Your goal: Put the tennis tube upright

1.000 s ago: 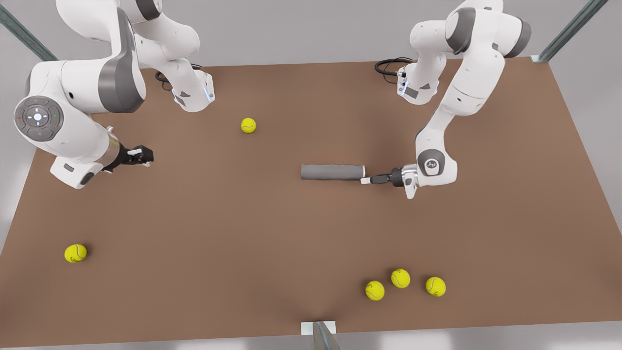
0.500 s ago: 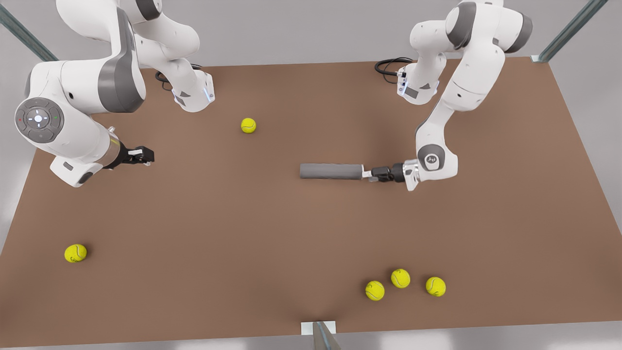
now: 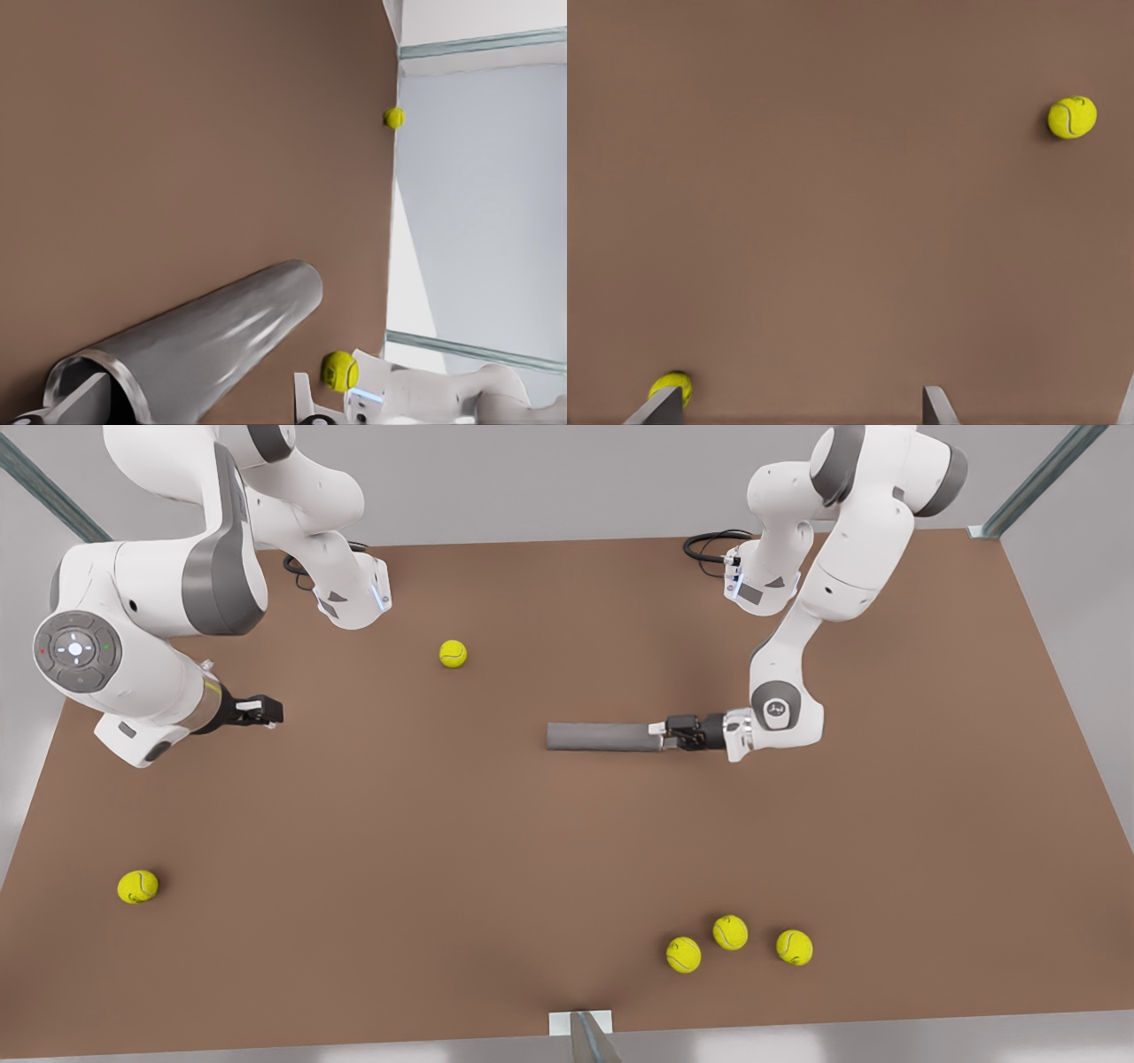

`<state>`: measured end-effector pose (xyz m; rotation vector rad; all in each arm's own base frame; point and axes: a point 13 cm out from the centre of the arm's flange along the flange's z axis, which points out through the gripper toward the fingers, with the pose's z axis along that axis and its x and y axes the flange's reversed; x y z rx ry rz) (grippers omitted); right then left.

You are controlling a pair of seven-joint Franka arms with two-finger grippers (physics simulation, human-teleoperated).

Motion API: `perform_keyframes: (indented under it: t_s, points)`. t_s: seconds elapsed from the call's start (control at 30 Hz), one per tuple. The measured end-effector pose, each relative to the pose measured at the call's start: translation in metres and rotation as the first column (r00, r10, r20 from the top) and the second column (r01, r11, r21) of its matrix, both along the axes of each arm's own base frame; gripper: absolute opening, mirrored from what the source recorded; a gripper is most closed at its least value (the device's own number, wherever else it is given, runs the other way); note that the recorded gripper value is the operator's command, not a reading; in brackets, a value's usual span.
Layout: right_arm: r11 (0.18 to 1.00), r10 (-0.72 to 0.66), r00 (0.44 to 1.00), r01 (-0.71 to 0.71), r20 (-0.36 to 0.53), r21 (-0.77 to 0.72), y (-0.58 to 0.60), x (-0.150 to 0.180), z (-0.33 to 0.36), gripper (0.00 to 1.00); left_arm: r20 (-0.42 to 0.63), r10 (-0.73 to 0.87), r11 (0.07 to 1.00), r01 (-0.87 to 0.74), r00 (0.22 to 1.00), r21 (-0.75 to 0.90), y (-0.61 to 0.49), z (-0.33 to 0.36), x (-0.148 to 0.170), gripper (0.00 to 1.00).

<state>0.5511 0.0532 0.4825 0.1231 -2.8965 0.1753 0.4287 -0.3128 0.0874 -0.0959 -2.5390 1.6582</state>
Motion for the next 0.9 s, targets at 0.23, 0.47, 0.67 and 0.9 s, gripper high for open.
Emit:
perform_keyframes:
  t_s: [0.23,0.47,0.67,0.9]
  points:
    - [1.0,-0.007,1.0,0.007,0.003,-0.002,0.001,0.0,0.001,1.0,-0.004,-0.027,0.999,0.026,1.0,-0.03,-0.023,-0.002,-0.014,1.0]
    - [1.0,-0.01,1.0,0.011,0.006,-0.001,0.002,0.0,0.001,1.0,-0.012,-0.022,0.999,0.022,1.0,-0.05,-0.034,-0.005,-0.019,0.61]
    - [1.0,-0.014,1.0,0.014,0.006,-0.002,0.002,0.0,0.001,1.0,-0.003,-0.019,0.998,0.019,1.0,-0.053,-0.032,-0.003,-0.015,0.45]
    - [1.0,-0.02,1.0,0.02,0.008,-0.002,0.0,0.001,0.002,1.0,0.008,-0.024,0.998,0.024,1.0,-0.053,-0.032,-0.002,-0.014,0.29]
